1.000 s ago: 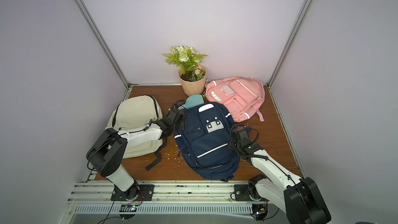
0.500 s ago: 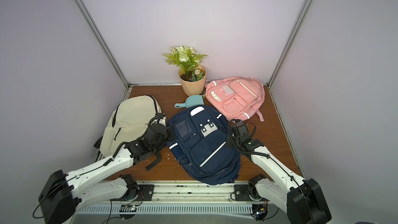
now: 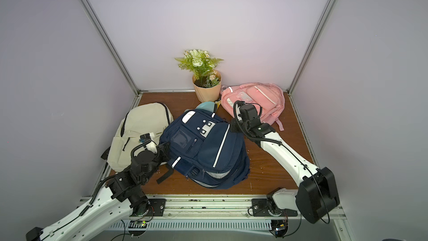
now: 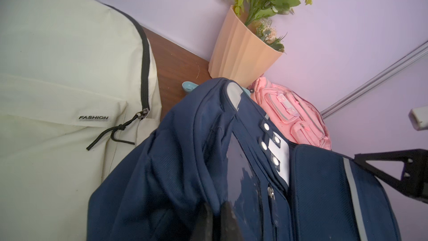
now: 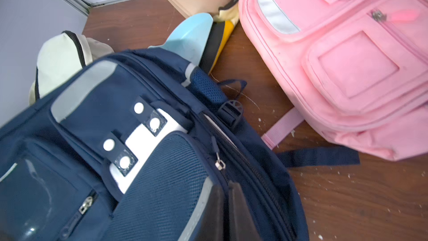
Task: Zip up the backpack
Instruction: Adjust the backpack at the center of the board, then zip the zipper on the backpack.
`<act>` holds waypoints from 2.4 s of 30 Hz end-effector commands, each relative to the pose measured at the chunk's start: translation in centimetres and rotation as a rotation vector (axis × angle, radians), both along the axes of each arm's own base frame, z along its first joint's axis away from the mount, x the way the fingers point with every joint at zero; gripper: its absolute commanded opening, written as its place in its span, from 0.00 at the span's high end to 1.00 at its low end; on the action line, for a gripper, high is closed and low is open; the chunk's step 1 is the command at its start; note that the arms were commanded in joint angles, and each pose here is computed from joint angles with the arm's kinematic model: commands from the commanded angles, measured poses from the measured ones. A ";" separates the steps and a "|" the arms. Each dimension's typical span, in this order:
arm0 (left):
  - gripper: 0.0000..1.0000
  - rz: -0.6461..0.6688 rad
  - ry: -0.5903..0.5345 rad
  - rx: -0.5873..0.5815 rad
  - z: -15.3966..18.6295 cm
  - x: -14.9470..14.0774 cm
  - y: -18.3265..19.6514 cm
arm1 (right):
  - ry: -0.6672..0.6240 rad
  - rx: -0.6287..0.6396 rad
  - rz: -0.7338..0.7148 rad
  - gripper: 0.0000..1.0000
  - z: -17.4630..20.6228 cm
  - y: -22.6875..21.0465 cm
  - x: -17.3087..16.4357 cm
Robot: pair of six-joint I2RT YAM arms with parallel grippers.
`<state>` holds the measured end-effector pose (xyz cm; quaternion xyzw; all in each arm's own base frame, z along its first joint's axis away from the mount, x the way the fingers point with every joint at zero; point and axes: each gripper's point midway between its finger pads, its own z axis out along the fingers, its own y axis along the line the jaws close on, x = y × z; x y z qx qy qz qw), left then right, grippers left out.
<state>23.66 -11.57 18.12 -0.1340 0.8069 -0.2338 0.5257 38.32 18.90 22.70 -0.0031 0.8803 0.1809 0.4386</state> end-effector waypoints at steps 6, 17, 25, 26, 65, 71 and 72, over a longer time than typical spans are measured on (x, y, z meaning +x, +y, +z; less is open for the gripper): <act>1.00 -0.012 0.161 -0.057 -6.0 -1.0 -0.9 | -0.015 -0.025 -0.035 1.00 -2.5 2.0 4.2; 1.00 0.007 0.115 -0.050 -4.5 -0.2 -0.9 | 0.124 0.037 0.099 0.59 -5.1 7.6 -13.8; 1.00 0.002 0.114 -0.046 -4.7 0.0 -1.1 | 0.185 0.070 0.131 0.59 -8.3 11.0 -22.5; 1.00 -0.001 0.115 -0.043 -4.8 0.0 -1.2 | 0.187 0.065 0.129 0.59 -8.7 11.4 -23.2; 1.00 0.099 0.014 0.065 0.3 1.5 0.7 | 0.235 -0.072 0.139 0.96 -14.2 15.5 -26.5; 1.00 0.198 0.010 0.201 2.9 3.6 3.1 | 0.208 -0.099 0.108 1.00 -13.5 13.7 -26.1; 1.00 0.210 0.014 0.201 2.9 4.0 3.7 | 0.211 -0.096 0.102 1.00 -13.5 13.3 -26.1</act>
